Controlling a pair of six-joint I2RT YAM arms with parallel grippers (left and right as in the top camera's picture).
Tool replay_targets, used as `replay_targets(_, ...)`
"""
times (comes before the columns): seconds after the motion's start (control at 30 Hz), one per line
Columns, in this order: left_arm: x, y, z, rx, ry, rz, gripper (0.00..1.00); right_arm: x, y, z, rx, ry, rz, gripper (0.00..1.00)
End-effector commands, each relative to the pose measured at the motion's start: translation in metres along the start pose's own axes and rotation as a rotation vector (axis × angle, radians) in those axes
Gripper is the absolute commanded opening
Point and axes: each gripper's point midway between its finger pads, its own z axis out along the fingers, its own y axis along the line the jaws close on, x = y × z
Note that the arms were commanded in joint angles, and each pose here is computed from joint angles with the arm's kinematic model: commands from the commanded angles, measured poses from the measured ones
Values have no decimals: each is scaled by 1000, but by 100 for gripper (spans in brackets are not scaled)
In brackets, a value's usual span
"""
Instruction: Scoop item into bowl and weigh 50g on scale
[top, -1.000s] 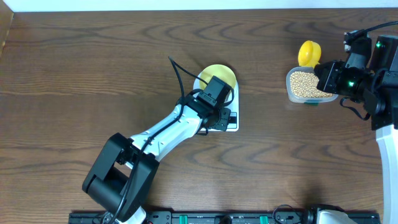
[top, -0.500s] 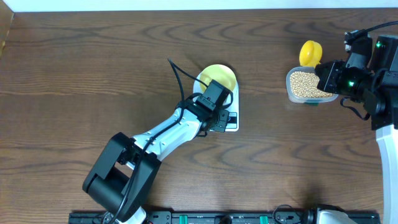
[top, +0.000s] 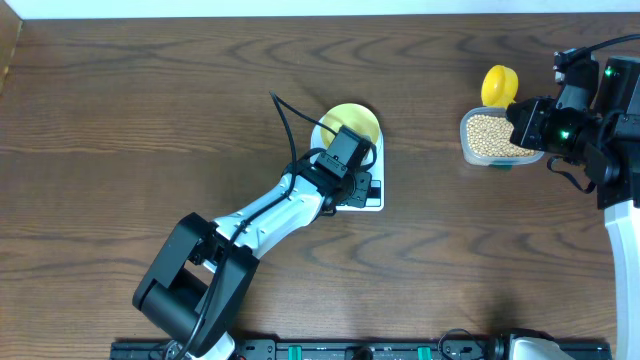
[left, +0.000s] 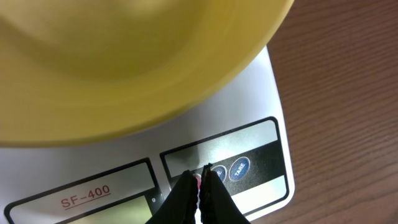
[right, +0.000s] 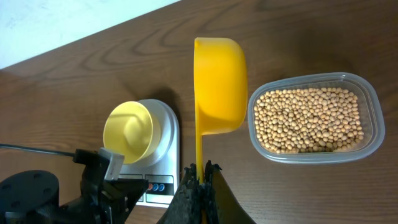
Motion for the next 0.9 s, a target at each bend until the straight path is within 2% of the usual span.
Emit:
replay_targets(0.0,10,7,10,-35,30,9,7,-5,2,-5,-1,-22,2,1)
replay_targets(0.87,24,24,20,-113,81,7,7,-6,2,-5,-2,-24,1,1)
